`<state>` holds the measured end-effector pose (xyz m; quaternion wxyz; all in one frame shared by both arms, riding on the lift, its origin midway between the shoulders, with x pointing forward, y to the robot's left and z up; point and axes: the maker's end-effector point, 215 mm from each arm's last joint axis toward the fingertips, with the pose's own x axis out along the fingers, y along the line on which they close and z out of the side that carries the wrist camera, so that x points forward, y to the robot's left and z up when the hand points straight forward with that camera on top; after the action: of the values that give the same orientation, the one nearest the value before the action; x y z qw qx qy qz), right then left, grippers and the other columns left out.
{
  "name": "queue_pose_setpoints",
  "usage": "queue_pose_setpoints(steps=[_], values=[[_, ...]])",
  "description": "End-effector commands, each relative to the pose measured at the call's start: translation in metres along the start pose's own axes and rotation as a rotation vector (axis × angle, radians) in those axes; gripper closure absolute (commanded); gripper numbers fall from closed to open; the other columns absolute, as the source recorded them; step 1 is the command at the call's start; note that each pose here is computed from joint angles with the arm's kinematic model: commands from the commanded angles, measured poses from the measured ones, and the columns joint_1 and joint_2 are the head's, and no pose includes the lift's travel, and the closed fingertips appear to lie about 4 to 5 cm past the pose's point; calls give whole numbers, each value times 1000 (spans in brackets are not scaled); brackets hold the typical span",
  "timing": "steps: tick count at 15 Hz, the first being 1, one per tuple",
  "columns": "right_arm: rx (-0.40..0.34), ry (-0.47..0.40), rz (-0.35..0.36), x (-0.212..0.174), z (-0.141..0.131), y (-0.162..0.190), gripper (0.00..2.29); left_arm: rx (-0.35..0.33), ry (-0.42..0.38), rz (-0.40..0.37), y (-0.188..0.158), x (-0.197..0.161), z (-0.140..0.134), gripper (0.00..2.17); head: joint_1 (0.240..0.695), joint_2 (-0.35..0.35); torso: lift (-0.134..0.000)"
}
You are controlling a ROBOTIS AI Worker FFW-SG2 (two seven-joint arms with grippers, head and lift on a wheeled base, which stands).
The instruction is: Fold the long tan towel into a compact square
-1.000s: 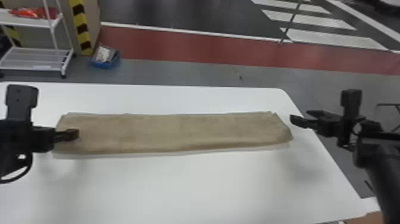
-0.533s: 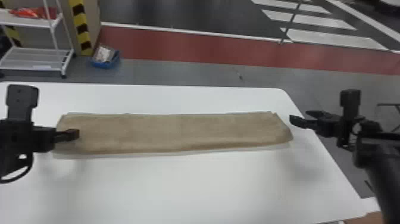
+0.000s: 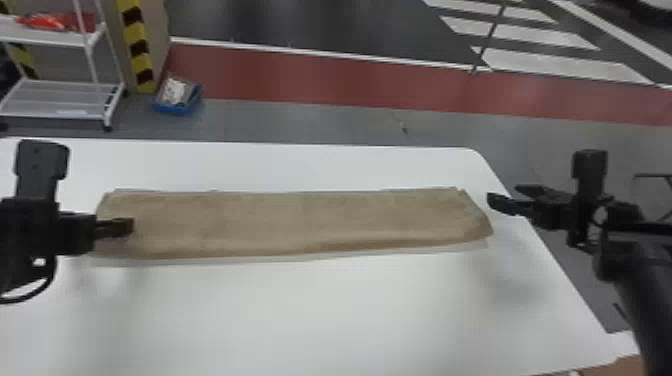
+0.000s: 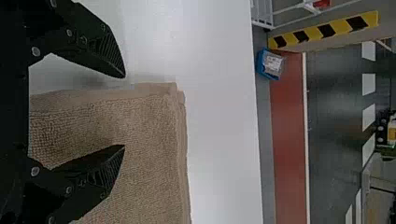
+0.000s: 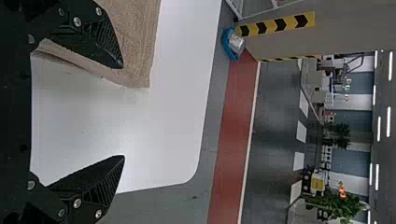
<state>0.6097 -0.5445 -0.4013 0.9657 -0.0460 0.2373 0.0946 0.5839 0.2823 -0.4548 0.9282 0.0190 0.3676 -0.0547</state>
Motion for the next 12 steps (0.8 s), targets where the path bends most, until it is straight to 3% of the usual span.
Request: queue_pose_setpoints(steps=[1, 3, 5, 6, 8, 12], values=[[-7, -5, -2, -1, 1, -1, 225, 0, 38, -2, -2, 0, -10, 583, 695, -233, -124], [-7, -4, 0, -1, 0, -1, 225, 5, 45, -1, -1, 0, -12, 586, 695, -238, -124], [-4, -2, 0, -1, 0, -1, 225, 2, 61, -6, -2, -1, -18, 822, 695, -239, -124], [-4, -2, -2, -2, 0, -2, 225, 3, 61, -7, -4, -2, -17, 1241, 695, -239, -124], [2, 4, -3, -3, -4, -3, 225, -7, 59, -22, -9, -10, -10, 1713, 695, -241, -124], [9, 10, 10, -1, -7, 5, 225, -102, -73, -156, -42, -42, 45, 1713, 695, -257, -124]])
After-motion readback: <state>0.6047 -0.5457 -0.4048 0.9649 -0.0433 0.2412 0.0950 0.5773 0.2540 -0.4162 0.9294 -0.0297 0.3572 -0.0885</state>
